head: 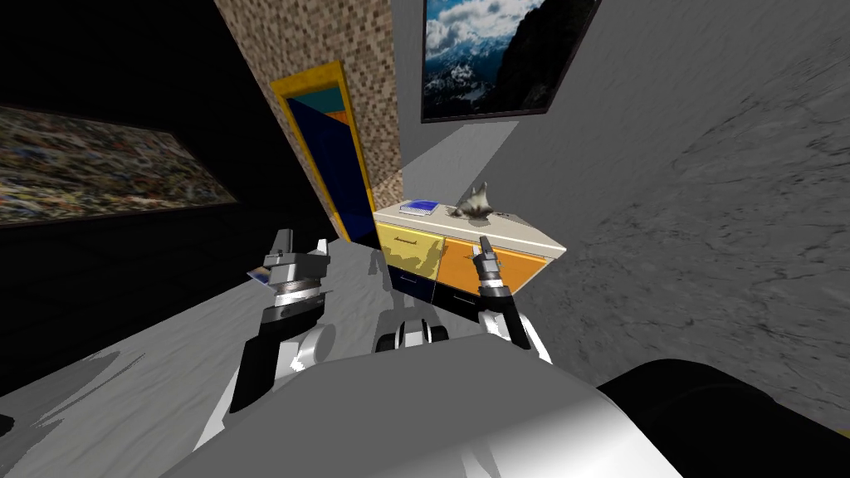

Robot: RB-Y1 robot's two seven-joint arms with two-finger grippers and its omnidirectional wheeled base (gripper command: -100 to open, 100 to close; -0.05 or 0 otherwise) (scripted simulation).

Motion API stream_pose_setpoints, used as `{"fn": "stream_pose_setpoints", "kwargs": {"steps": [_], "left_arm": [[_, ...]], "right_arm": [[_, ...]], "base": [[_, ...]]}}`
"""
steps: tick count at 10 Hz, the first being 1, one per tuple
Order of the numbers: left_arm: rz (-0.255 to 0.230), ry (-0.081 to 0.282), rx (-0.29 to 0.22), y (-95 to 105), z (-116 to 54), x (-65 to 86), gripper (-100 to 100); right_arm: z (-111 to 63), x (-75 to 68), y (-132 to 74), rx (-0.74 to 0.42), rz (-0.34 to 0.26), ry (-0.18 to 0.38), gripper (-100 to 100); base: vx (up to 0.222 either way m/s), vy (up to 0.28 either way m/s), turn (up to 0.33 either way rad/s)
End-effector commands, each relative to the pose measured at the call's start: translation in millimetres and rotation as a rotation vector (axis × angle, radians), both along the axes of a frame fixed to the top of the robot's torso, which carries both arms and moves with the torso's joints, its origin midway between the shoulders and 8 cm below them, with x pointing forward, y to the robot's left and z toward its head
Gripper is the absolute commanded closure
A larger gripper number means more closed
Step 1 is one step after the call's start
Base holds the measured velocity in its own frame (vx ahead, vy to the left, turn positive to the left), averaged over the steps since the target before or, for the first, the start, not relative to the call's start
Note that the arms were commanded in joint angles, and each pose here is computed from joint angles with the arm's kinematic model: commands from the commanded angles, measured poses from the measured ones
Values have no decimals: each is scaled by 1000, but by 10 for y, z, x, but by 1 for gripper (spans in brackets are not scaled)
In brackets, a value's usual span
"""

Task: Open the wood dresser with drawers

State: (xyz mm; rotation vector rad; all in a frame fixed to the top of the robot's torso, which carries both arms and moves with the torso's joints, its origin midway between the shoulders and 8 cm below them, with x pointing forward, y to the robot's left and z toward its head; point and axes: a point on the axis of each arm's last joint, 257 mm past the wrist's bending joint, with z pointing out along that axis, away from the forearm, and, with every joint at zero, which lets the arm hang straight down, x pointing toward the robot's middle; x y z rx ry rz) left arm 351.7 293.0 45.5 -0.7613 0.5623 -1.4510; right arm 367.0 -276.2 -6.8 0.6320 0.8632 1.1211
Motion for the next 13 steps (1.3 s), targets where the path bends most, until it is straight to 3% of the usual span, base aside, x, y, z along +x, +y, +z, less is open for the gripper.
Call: {"fn": "stream_pose_setpoints", "kwargs": {"steps": [1,2,3,4,5,6,7,8,9,10,11,12,13], "left_arm": [[0,0,0,0,0,0,0],[0,0,0,0,0,0,0],[0,0,0,0,0,0,0],[0,0,0,0,0,0,0],[0,0,0,0,0,0,0],[0,0,0,0,0,0,0],[0,0,0,0,0,0,0],[0,0,0,0,0,0,0],[0,0,0,0,0,0,0],[0,0,0,0,0,0,0],[0,0,0,0,0,0,0],[0,0,0,0,0,0,0],[0,0,0,0,0,0,0]], "right_arm": [[-174,104,-29,-100,-47,69,-100],[-311,160,-68,-160,-79,116,-100],[-313,161,-63,-169,-82,117,-100],[-462,214,-118,-232,-118,166,-100],[-464,215,-113,-241,-121,167,-100],[-621,263,-185,-304,-159,220,-100],[-624,264,-179,-319,-164,221,-100],[-786,304,-268,-379,-203,275,-100],[-790,305,-262,-400,-210,276,-100],[-956,336,-367,-461,-251,333,-100],[-959,337,-362,-485,-259,334,-100],[-1126,357,-482,-545,-301,393,-100],[-1129,358,-479,-572,-309,394,-100]], "base": [[36,49,23],[39,40,42],[35,31,29],[48,41,60],[36,40,24],[41,58,45],[39,49,30],[44,47,72],[41,42,29],[51,57,57],[46,50,33],[51,62,81],[45,52,29]]}}
